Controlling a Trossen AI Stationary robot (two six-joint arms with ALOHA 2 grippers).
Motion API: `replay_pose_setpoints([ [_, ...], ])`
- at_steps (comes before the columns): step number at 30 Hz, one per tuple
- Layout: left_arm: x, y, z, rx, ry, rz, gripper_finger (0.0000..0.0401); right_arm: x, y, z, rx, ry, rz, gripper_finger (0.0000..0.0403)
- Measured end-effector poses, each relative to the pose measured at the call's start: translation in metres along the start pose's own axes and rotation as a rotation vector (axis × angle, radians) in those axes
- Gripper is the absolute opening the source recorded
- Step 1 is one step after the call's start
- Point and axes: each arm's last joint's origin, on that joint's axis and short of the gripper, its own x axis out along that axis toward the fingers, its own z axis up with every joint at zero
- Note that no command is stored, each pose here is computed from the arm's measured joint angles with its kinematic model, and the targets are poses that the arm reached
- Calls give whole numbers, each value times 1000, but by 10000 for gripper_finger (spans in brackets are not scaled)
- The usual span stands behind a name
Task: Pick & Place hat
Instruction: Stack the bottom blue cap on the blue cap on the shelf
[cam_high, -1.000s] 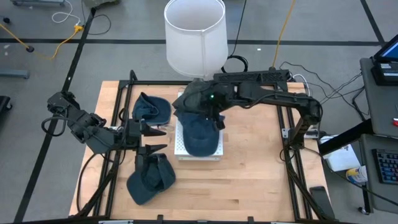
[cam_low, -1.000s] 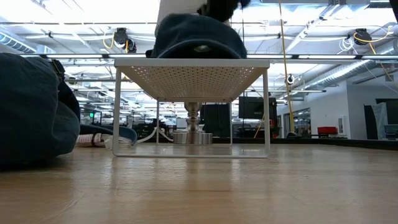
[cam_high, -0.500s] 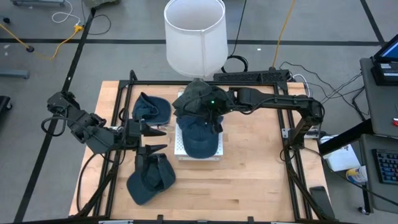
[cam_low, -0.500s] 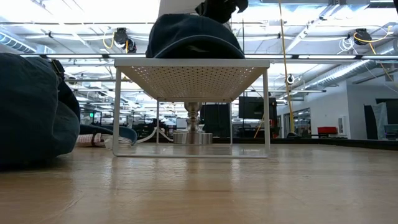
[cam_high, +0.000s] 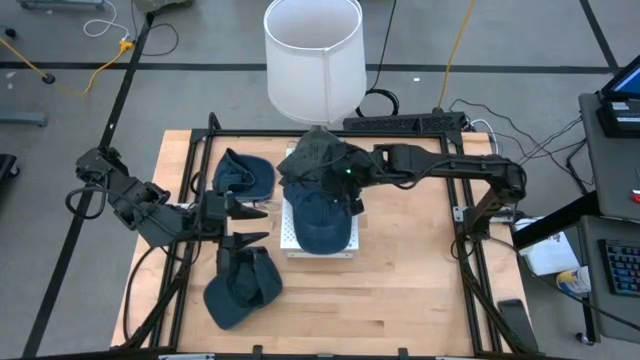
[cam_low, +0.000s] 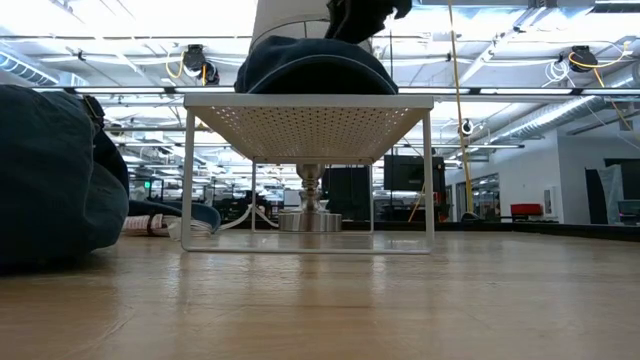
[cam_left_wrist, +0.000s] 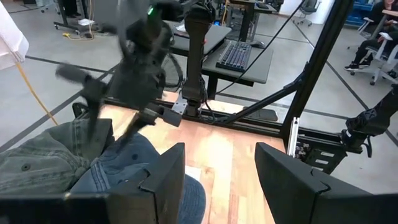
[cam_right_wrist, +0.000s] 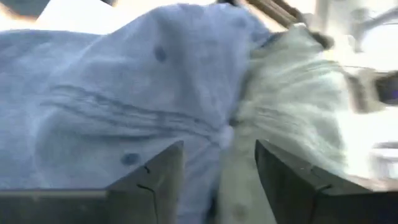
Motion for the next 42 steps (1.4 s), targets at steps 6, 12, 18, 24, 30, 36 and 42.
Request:
replay_pose_setpoints([
  [6,0,0,0,-14,0,2,198,-22,1,15,135,-92,-161,214],
  [12,0,3,-11,-33,126,-36,198,-42,19,29,460,-211,-104,211],
  [18,-3,11,-30,-192,372,-32,198,-54,48,43,539,-267,-19,208],
  [24,-12,19,-47,-334,630,11,198,-64,70,59,531,-367,34,208],
  [30,-21,25,-59,-471,853,98,198,-73,76,71,538,-475,52,208],
  [36,-24,26,-81,-523,954,240,198,-75,78,73,543,-496,57,208],
  [42,-20,26,-120,-561,1058,388,198,-81,83,76,527,-529,117,208],
])
